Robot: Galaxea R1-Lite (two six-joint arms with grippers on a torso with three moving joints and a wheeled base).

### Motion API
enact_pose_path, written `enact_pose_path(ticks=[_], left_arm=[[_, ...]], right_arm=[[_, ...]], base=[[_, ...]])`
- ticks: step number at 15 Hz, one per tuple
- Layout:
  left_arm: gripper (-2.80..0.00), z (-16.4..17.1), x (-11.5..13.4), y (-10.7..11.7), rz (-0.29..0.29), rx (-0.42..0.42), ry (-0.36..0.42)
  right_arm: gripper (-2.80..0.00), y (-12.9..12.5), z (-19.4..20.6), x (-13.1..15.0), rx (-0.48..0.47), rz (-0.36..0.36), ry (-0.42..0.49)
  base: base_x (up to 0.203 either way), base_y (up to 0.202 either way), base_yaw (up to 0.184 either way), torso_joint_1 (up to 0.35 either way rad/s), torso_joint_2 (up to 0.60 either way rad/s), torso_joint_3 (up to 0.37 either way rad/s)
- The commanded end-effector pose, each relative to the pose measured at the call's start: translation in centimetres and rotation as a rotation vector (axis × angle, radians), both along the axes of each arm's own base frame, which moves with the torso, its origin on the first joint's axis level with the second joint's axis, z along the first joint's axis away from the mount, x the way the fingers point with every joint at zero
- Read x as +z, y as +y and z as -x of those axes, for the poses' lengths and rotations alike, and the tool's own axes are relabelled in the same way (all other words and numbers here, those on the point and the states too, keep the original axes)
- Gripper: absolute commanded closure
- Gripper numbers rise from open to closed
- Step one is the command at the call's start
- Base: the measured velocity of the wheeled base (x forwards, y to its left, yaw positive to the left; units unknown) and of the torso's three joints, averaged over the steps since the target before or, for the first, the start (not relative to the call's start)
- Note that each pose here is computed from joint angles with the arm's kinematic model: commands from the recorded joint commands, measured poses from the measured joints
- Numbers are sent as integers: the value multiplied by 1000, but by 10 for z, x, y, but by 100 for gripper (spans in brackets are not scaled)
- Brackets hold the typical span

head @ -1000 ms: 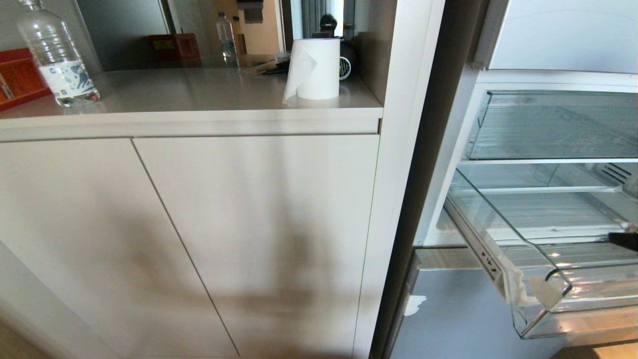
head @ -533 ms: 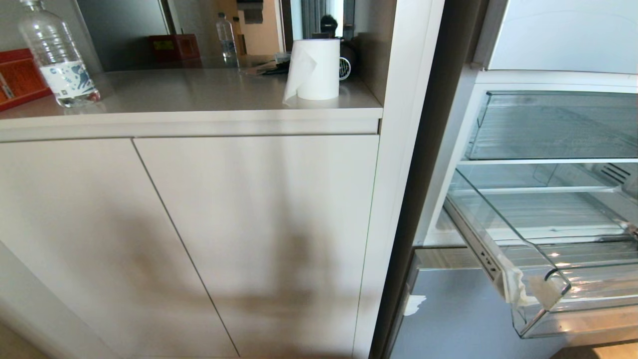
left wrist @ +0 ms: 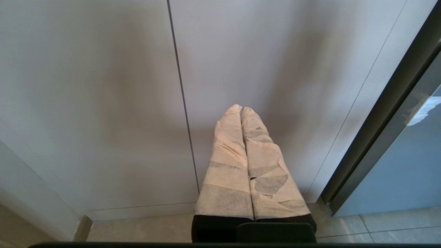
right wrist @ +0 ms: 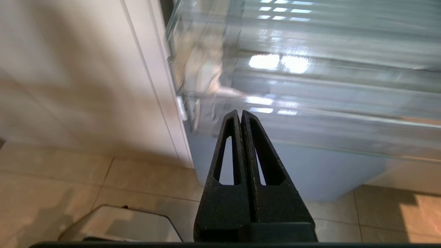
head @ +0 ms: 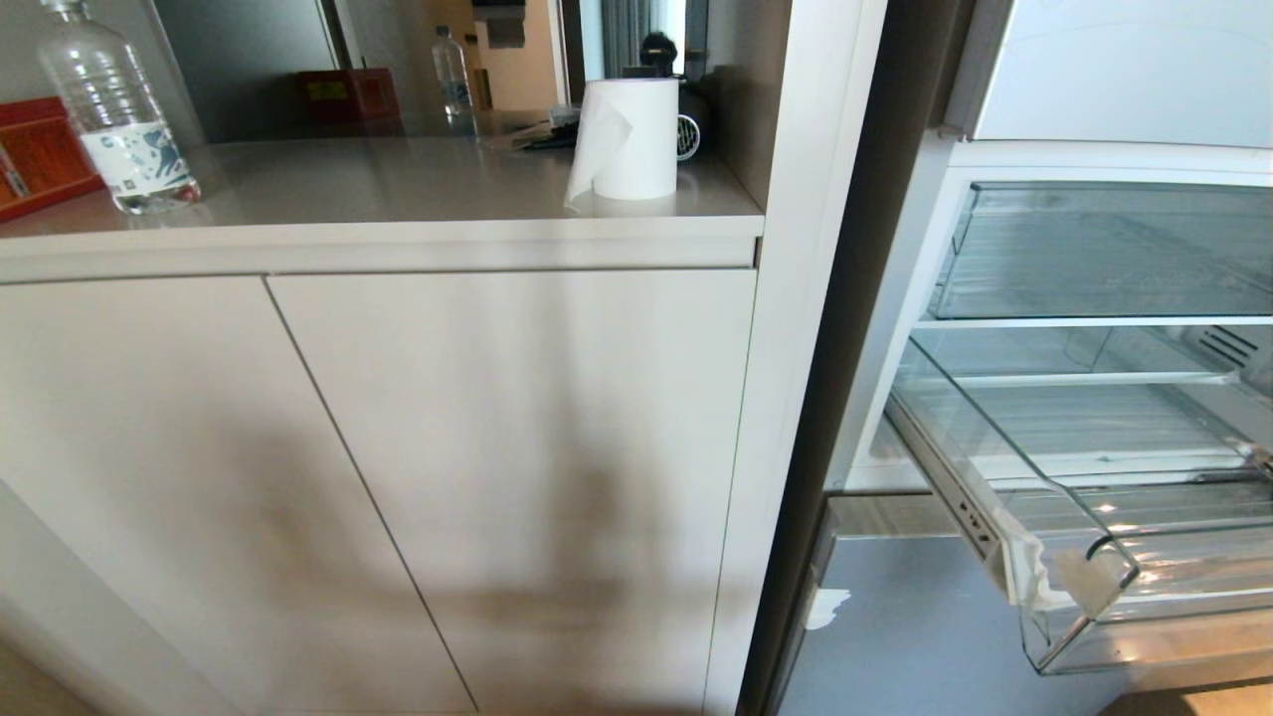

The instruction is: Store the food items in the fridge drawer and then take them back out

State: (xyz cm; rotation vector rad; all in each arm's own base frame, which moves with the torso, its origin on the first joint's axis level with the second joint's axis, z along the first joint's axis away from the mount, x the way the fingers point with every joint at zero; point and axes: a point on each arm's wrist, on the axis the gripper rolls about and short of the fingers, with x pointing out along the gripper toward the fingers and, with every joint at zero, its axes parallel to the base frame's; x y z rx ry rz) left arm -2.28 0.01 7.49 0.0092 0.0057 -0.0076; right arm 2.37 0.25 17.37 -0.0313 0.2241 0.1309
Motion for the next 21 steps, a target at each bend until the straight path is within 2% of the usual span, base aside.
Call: enact_pose_path(ticks=[1, 5, 8, 10, 17, 21], left_arm=[[0, 0, 0, 0, 0, 0, 0], [0, 0, 0, 0, 0, 0, 0], [0, 0, 0, 0, 3, 0, 0], [0, 0, 0, 0, 5, 0, 0], [0, 0, 0, 0, 5, 0, 0], [0, 0, 0, 0, 5, 0, 0]], right_arm=[[0, 2, 9, -18, 34, 23, -41], [0, 1, 37, -60, 5, 116, -215], [0, 0, 48, -90, -41, 141, -279], [0, -1, 46, -99, -71, 66, -229], [0, -1, 46, -99, -72, 66, -228], [0, -1, 46, -99, -72, 59, -227]], base=[[0, 0, 0, 0, 0, 0], [0, 0, 0, 0, 0, 0], [0, 0, 0, 0, 0, 0], [0, 0, 0, 0, 0, 0], [0, 0, 0, 0, 0, 0], [3, 6, -139, 2, 3, 0]])
